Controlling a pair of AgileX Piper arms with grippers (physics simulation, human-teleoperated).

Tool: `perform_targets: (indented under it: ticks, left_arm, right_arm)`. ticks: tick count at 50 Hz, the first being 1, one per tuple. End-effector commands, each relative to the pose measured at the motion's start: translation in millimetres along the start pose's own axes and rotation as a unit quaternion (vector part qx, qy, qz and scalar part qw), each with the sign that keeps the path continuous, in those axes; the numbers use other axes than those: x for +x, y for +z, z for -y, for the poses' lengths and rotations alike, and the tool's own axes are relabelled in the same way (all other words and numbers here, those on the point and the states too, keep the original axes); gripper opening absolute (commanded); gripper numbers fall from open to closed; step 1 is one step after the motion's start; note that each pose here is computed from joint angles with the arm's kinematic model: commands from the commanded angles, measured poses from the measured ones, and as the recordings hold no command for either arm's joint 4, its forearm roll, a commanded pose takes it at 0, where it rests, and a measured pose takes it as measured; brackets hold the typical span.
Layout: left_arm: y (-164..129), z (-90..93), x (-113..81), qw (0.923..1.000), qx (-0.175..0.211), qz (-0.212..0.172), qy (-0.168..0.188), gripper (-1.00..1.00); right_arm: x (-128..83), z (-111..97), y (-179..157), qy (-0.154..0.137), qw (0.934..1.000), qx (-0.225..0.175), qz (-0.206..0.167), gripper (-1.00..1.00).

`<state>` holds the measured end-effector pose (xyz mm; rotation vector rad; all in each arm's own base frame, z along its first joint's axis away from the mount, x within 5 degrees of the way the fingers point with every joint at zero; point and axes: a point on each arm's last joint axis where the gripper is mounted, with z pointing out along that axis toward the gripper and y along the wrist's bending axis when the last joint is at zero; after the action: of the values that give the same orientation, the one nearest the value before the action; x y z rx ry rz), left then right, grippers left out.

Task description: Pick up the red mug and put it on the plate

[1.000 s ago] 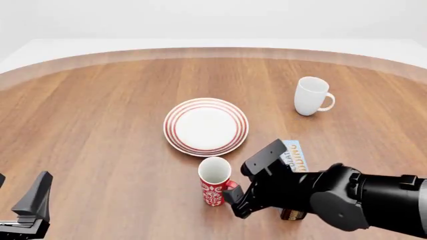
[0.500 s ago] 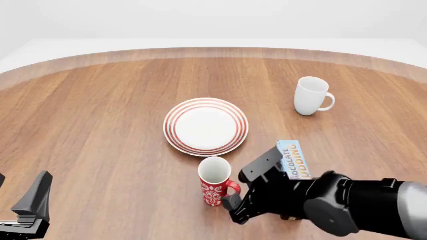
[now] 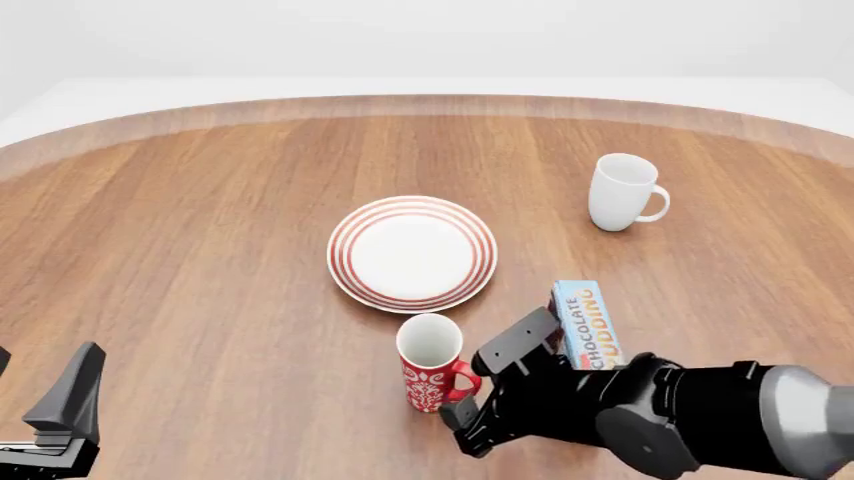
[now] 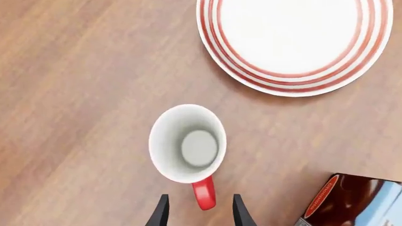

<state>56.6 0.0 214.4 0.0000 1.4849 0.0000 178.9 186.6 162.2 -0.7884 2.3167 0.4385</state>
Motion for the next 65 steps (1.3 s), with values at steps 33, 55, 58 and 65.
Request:
perform_targets:
  ticks: [33, 55, 58, 65]
  left_arm:
    - [0, 0.0, 0.0, 1.0, 0.0, 0.0, 0.0, 1.0]
    - [0, 0.0, 0.0, 1.0, 0.0, 0.0, 0.0, 1.0]
    - [0, 0.0, 0.0, 1.0, 0.0, 0.0, 0.0, 1.0]
    - [0, 0.0, 0.0, 1.0, 0.0, 0.0, 0.0, 1.0]
  right_arm:
    - [-12, 8, 4, -0.014, 0.9998, 0.012, 0.007, -1.0]
    - [-22, 8, -14, -0.021, 0.9995, 0.012, 0.022, -1.0]
    - [-27, 7, -22, -0.024, 0.9992, 0.012, 0.029, -1.0]
    - [-41, 9, -40, -0.034, 0.9982, 0.017, 0.047, -1.0]
